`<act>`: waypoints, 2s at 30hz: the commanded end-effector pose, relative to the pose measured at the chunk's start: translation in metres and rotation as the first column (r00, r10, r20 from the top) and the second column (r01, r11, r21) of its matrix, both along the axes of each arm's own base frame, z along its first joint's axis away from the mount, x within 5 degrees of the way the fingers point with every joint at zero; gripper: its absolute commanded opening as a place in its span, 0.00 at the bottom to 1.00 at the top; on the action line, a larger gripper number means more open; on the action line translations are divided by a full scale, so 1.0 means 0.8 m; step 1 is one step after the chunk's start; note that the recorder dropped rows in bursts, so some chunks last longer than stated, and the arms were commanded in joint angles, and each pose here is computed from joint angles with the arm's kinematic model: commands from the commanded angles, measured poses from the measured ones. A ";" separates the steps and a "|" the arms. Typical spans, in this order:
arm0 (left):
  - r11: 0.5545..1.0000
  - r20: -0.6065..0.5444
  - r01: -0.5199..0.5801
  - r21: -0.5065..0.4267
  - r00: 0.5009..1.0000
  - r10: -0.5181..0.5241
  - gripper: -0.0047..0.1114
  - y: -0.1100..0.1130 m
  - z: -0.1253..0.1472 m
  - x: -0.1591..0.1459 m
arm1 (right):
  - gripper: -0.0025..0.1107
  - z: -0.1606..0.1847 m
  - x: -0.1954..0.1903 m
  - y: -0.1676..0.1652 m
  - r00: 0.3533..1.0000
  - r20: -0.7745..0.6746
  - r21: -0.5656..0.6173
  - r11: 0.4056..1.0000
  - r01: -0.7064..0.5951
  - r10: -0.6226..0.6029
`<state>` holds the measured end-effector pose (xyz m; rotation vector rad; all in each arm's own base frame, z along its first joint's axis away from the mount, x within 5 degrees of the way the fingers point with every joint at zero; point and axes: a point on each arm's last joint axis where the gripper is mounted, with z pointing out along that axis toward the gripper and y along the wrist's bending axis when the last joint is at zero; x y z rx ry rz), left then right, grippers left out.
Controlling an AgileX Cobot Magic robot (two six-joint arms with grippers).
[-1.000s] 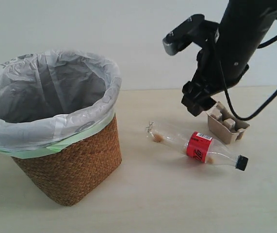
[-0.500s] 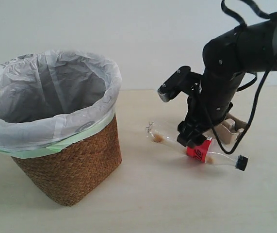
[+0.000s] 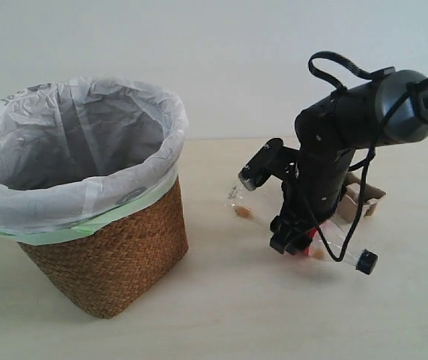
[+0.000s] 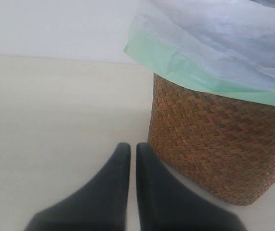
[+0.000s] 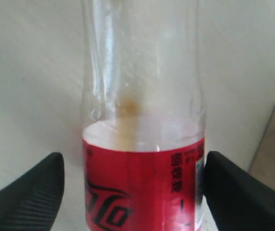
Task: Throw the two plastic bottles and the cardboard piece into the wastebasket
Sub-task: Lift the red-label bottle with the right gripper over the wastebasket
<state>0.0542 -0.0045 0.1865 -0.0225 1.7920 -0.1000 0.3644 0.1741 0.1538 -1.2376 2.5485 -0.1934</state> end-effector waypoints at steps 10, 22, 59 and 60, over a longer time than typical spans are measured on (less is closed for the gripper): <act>1.000 0.000 -0.003 -0.004 1.000 0.003 0.07 0.000 -0.001 0.000 | 0.34 -0.012 0.003 -0.003 0.998 -0.010 0.016 0.998 0.056 -0.055; 1.000 0.000 -0.003 -0.004 1.000 0.003 0.07 0.000 -0.001 0.000 | 0.02 0.063 -0.009 -0.010 0.973 0.070 0.135 0.968 0.211 -0.221; 1.000 0.000 -0.003 -0.004 1.000 0.003 0.07 0.000 -0.001 0.000 | 0.02 0.145 -0.079 -0.134 0.781 -0.014 0.499 0.672 0.547 -0.625; 1.000 0.000 -0.003 -0.004 1.000 0.003 0.07 0.000 -0.001 0.000 | 0.04 0.168 -0.076 -0.096 0.834 -0.018 0.571 0.679 0.461 -0.551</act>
